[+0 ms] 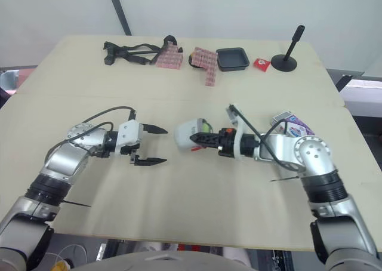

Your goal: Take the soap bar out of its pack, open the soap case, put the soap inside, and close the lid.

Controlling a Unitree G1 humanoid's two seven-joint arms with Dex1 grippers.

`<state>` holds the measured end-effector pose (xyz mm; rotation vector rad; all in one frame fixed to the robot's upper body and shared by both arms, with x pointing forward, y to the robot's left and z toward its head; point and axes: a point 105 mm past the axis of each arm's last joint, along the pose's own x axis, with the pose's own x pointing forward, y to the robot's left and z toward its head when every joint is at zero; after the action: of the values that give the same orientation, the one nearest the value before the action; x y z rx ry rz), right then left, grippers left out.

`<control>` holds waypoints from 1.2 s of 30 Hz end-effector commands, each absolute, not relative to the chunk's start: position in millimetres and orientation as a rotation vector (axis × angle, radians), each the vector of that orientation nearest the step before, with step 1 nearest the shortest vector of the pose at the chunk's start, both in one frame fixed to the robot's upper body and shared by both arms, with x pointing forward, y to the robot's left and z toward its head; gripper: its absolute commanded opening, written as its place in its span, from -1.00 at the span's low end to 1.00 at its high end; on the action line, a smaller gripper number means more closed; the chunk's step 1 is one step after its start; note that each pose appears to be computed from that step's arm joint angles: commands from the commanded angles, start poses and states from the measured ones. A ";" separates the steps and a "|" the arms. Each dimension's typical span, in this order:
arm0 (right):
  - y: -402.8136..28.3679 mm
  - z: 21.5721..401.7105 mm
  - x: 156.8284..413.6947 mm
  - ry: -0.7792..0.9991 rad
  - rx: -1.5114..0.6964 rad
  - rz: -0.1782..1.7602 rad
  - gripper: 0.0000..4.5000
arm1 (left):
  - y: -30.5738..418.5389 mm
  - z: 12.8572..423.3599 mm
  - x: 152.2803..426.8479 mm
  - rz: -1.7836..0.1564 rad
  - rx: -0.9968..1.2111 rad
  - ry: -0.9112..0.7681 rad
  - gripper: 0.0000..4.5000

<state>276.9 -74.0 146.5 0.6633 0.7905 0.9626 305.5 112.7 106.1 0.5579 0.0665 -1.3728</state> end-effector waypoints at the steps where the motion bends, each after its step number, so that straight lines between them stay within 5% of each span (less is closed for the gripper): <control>1: -78.6 163.5 273.7 0.736 0.461 1.031 -0.05 | 120.8 118.6 315.5 -1.317 0.565 0.039 1.00; 11: -83.4 183.2 274.0 0.637 -0.339 1.114 -0.05 | 98.6 142.0 310.7 -1.370 0.285 0.075 1.00; 18: -78.8 175.6 286.6 0.580 -0.788 1.128 -0.05 | 76.9 145.8 307.2 -1.403 0.284 0.031 1.00; 36: -51.7 177.1 285.9 0.514 -0.989 1.264 -0.05 | 18.2 149.7 302.1 -1.517 0.299 -0.061 1.00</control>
<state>286.5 -53.5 169.3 -0.9583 0.5581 1.2689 303.8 21.9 140.9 0.2788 -0.0236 -1.5038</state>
